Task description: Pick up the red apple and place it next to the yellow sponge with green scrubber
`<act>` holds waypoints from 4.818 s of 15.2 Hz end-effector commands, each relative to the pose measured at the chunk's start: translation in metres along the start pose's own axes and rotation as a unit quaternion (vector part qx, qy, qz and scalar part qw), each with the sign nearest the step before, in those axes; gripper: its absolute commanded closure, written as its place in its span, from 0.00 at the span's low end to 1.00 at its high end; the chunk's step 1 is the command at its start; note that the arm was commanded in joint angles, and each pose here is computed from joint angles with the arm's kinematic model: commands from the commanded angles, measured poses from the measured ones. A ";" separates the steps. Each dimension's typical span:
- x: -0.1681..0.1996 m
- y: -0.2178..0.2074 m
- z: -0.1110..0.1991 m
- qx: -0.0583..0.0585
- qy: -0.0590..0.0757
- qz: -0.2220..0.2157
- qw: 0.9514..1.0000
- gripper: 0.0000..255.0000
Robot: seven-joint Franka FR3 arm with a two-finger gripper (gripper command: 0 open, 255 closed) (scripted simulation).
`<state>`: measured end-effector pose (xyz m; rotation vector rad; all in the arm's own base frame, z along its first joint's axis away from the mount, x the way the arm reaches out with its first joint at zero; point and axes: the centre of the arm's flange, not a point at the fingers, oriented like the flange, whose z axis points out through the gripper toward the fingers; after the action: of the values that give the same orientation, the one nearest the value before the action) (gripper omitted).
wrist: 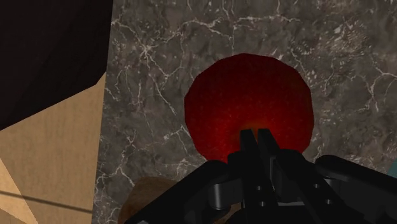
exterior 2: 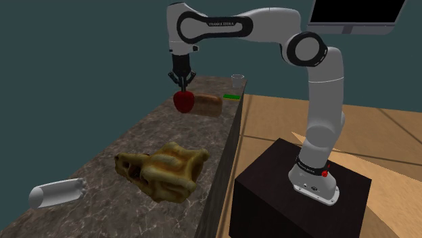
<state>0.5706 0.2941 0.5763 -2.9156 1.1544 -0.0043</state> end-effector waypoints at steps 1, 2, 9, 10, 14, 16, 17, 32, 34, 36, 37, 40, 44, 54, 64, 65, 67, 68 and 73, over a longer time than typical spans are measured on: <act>0.000 0.000 -0.010 0.000 0.000 0.000 1.000 1.00; 0.000 0.000 -0.011 0.000 0.000 0.000 1.000 1.00; 0.076 0.052 -0.011 0.000 0.000 0.000 1.000 1.00; 0.087 0.060 -0.012 0.000 0.000 0.000 1.000 1.00; 0.131 0.090 -0.012 0.000 0.000 0.000 1.000 1.00; 0.152 0.105 -0.012 0.000 0.000 0.000 1.000 1.00; 0.163 0.112 -0.012 0.000 0.000 0.000 1.000 1.00; 0.326 0.224 -0.014 0.000 0.000 0.000 1.000 1.00; 0.348 0.239 -0.014 0.000 0.000 0.000 1.000 1.00; 0.370 0.254 -0.014 0.000 0.000 0.000 1.000 1.00; 0.381 0.262 -0.014 0.000 0.000 0.000 1.000 1.00; 0.416 0.286 -0.014 0.000 0.000 0.000 1.000 1.00; 0.416 0.286 0.007 0.000 0.000 0.000 1.000 1.00; 0.416 0.286 0.059 0.000 0.000 0.000 1.000 1.00; 0.416 0.287 0.112 0.000 0.000 0.000 1.000 1.00; 0.416 0.287 0.118 0.000 0.000 0.000 1.000 1.00; 0.416 0.287 0.128 0.000 0.000 0.000 1.000 1.00; 0.416 0.287 0.133 0.000 0.000 0.000 1.000 1.00; 0.416 0.287 0.161 0.000 0.000 0.000 1.000 1.00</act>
<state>0.6775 -0.1984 0.4198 -2.9158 1.1547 -0.0028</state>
